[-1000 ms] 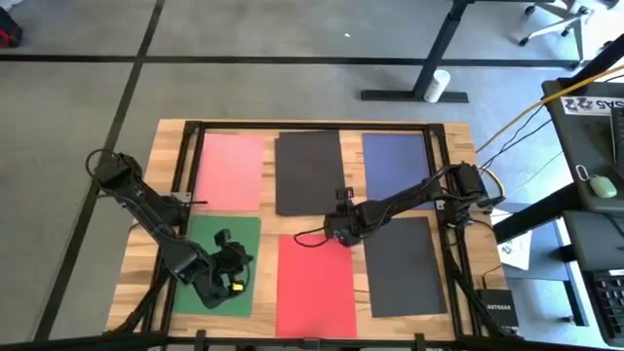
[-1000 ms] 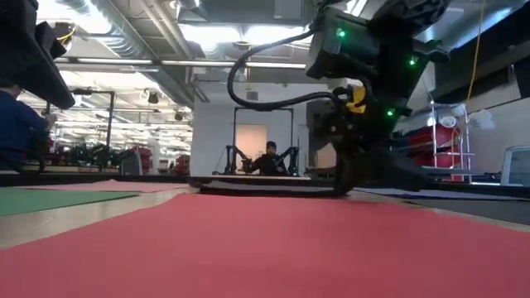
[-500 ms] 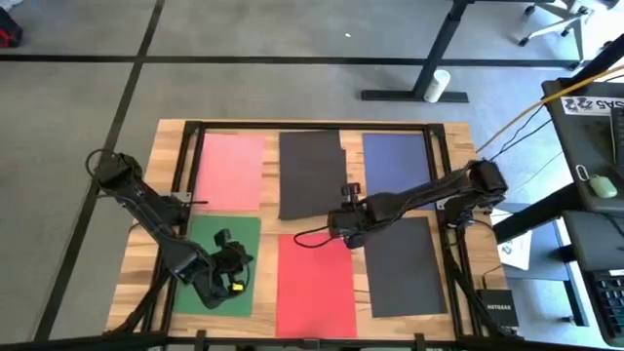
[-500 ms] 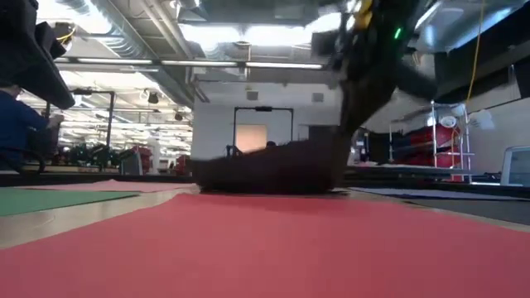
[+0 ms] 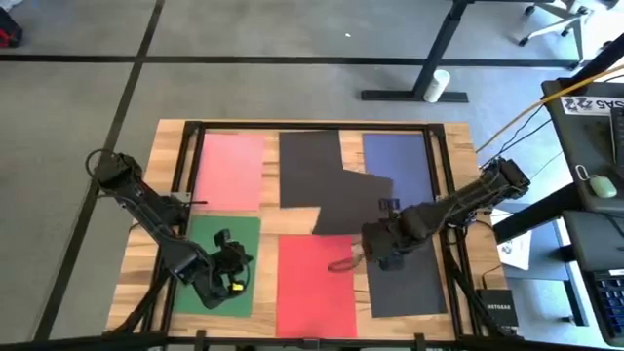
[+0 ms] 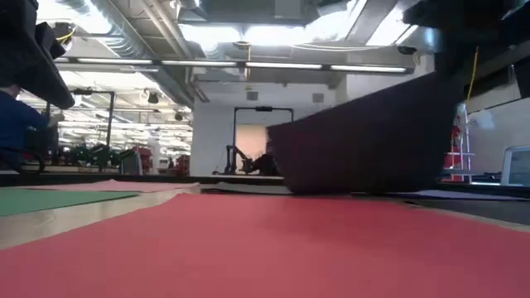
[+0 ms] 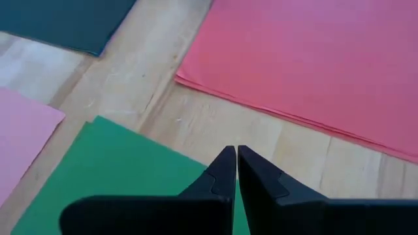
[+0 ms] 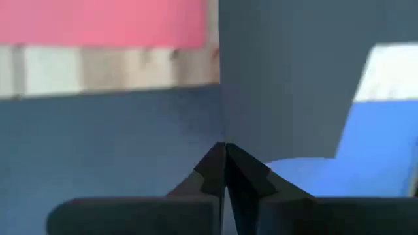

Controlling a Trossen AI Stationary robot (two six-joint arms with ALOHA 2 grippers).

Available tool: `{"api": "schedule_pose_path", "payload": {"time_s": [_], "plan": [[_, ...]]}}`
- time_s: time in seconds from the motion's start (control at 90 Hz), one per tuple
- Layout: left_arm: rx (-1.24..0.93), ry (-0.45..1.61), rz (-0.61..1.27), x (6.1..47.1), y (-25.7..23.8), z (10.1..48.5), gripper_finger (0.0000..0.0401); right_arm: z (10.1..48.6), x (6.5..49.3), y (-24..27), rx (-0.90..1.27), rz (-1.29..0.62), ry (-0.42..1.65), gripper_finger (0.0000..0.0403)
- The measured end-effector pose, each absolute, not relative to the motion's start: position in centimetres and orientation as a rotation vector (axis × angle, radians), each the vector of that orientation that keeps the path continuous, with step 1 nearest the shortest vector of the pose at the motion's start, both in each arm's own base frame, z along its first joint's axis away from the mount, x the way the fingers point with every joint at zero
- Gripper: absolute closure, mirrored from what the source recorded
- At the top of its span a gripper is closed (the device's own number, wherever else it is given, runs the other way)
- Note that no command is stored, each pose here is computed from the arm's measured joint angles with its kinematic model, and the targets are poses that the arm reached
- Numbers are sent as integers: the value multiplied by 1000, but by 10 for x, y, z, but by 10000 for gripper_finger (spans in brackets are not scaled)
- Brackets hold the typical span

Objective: Organize paper
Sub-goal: Stack the black paper on top of the black paper

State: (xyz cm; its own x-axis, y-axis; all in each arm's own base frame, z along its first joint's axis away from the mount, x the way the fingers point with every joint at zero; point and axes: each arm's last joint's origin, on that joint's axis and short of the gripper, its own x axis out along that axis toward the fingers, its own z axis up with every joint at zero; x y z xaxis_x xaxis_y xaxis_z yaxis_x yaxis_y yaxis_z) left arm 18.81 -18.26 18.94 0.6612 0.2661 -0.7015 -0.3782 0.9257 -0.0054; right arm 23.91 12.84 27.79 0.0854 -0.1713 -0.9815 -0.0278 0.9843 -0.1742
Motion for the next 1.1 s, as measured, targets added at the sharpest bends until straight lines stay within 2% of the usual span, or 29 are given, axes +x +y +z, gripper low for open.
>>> {"api": "schedule_pose_path", "payload": {"time_s": [0.278,0.556,0.822,1.1], "plan": [[-156,767,366,188,-183,189,401,277,196,186,-34,-47,1546,403],[-162,765,369,188,-183,189,401,277,146,228,55,-65,1597,403],[-168,764,372,188,-182,189,401,277,110,242,39,-132,1613,403],[-171,764,385,191,-179,189,401,263,92,240,-51,-156,1712,403]]}}
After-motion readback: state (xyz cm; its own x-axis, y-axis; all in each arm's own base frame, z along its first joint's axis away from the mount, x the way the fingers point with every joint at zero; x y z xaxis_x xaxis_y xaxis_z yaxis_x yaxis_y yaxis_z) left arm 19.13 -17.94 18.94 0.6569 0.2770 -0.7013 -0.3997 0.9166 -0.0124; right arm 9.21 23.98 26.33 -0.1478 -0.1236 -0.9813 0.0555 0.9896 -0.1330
